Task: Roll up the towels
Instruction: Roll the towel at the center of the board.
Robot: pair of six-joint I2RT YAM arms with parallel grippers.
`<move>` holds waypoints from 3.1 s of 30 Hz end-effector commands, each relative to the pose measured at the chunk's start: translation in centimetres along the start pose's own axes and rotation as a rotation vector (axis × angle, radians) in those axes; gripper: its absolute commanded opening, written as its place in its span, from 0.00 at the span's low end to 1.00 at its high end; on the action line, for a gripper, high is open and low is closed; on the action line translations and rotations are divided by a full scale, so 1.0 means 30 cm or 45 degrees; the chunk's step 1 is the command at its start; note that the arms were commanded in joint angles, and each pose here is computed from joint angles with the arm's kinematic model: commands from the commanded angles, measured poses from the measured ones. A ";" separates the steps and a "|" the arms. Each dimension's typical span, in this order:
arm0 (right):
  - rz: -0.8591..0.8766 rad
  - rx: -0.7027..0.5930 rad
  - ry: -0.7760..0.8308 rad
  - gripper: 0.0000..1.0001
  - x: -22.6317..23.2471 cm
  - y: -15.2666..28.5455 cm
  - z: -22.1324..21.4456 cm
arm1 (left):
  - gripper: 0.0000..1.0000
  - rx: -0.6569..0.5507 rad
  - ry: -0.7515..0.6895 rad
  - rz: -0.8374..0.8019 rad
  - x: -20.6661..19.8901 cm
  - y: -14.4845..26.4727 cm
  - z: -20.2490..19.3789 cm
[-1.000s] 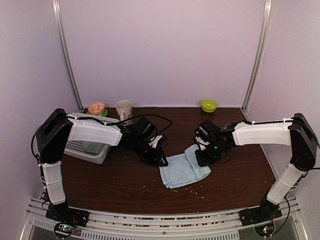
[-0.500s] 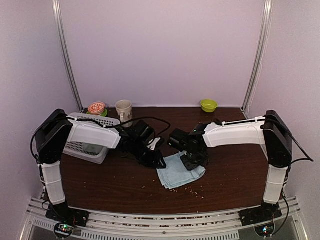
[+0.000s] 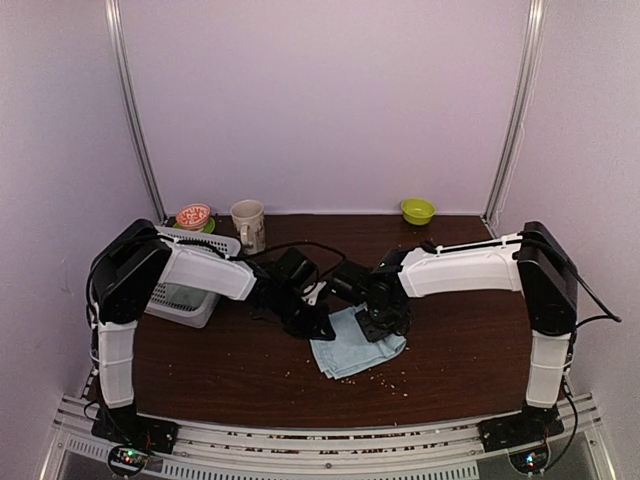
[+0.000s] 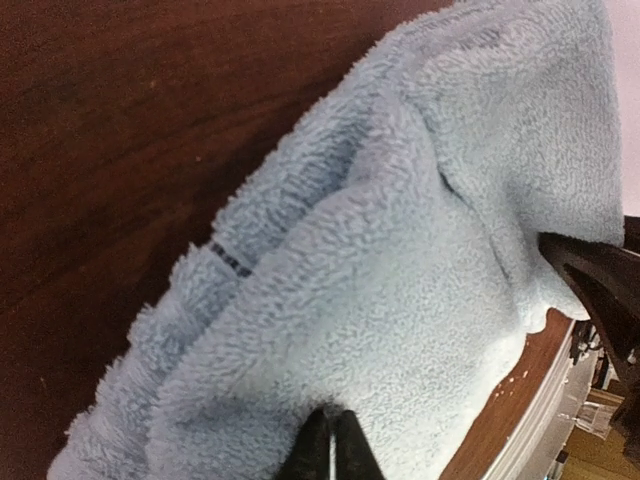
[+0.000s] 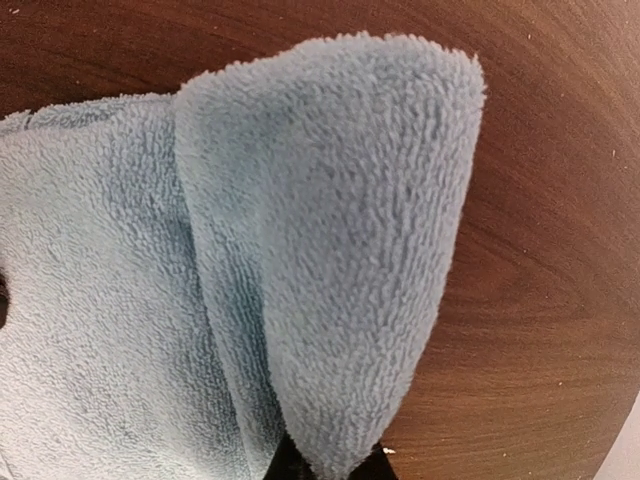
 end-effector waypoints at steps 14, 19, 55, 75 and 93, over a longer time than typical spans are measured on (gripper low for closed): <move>0.148 -0.152 -0.104 0.23 0.009 0.093 0.048 | 0.00 0.012 0.048 0.081 0.045 -0.036 0.001; 0.249 -0.176 -0.111 0.24 0.033 0.104 0.054 | 0.00 0.017 0.048 0.080 0.047 -0.041 -0.001; 0.807 -0.287 -0.051 0.58 0.094 0.002 -0.039 | 0.32 -0.100 -0.054 -0.144 -0.125 0.189 0.054; 0.860 -0.275 -0.047 0.59 0.094 -0.038 -0.055 | 0.26 -0.151 0.046 -0.286 -0.101 0.060 0.162; 0.826 -0.385 -0.009 0.59 0.009 0.132 -0.011 | 0.06 -0.014 0.405 -0.101 0.129 -0.091 0.130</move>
Point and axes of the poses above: each gripper's point midway between its finger pads, its own y axis back along the fingers, its own x axis along the line the jaws close on, z = x × y, the point moved 10 cm from there along y, back along the fingers, and after that the axes turned 9 degrees about y, right-handed, at the moved point
